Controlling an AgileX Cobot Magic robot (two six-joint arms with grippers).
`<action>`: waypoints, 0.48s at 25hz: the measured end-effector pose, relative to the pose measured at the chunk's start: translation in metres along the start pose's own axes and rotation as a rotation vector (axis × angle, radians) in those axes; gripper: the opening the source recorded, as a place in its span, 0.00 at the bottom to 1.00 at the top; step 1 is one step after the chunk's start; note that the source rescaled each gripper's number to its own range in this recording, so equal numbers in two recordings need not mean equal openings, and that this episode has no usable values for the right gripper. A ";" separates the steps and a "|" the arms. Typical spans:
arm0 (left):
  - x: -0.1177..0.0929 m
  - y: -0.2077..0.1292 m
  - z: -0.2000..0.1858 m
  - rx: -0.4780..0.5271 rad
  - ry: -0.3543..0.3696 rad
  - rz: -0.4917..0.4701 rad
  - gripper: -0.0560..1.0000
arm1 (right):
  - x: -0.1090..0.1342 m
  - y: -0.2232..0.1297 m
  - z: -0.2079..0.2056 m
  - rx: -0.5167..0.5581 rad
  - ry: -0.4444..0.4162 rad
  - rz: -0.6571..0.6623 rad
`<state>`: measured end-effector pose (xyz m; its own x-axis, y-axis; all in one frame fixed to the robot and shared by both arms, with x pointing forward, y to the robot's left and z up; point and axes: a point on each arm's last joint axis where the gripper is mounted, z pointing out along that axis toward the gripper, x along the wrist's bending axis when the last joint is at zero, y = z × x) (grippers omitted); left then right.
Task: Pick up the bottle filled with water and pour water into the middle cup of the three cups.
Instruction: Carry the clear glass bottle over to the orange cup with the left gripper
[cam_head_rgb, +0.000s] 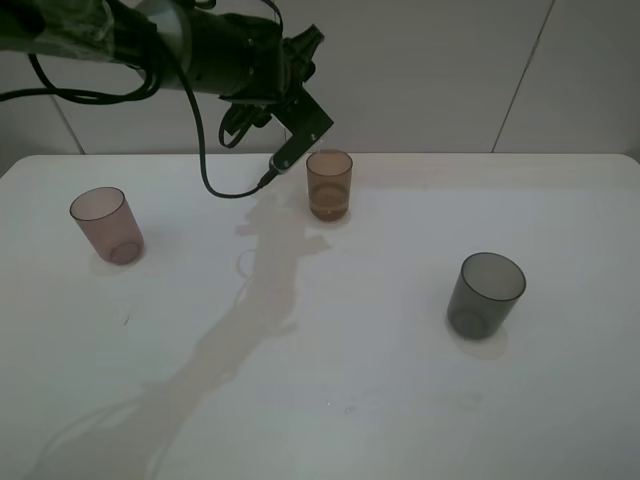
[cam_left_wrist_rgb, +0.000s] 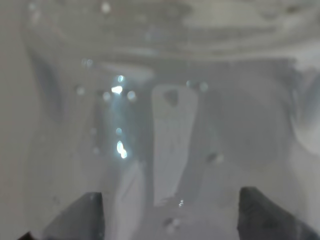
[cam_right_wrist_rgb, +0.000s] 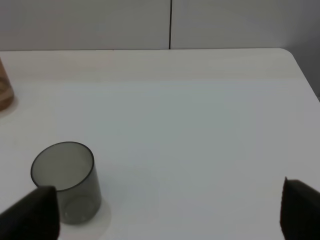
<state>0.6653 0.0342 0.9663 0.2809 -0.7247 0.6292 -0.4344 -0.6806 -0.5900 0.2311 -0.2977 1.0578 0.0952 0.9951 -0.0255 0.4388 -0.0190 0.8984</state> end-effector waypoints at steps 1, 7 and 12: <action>0.000 0.000 0.000 -0.001 0.001 0.000 0.07 | 0.000 0.000 0.000 0.000 0.000 0.000; 0.002 0.002 0.000 -0.021 0.020 0.000 0.07 | 0.000 0.000 0.000 0.000 0.000 0.000; 0.002 0.002 0.000 -0.023 0.021 -0.003 0.07 | 0.000 0.000 0.000 0.000 0.000 0.000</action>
<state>0.6649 0.0314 0.9663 0.2642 -0.7200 0.6417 -0.4533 -0.6800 -0.5764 0.2311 -0.2977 1.0578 0.0952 0.9951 -0.0255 0.4388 -0.0190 0.8984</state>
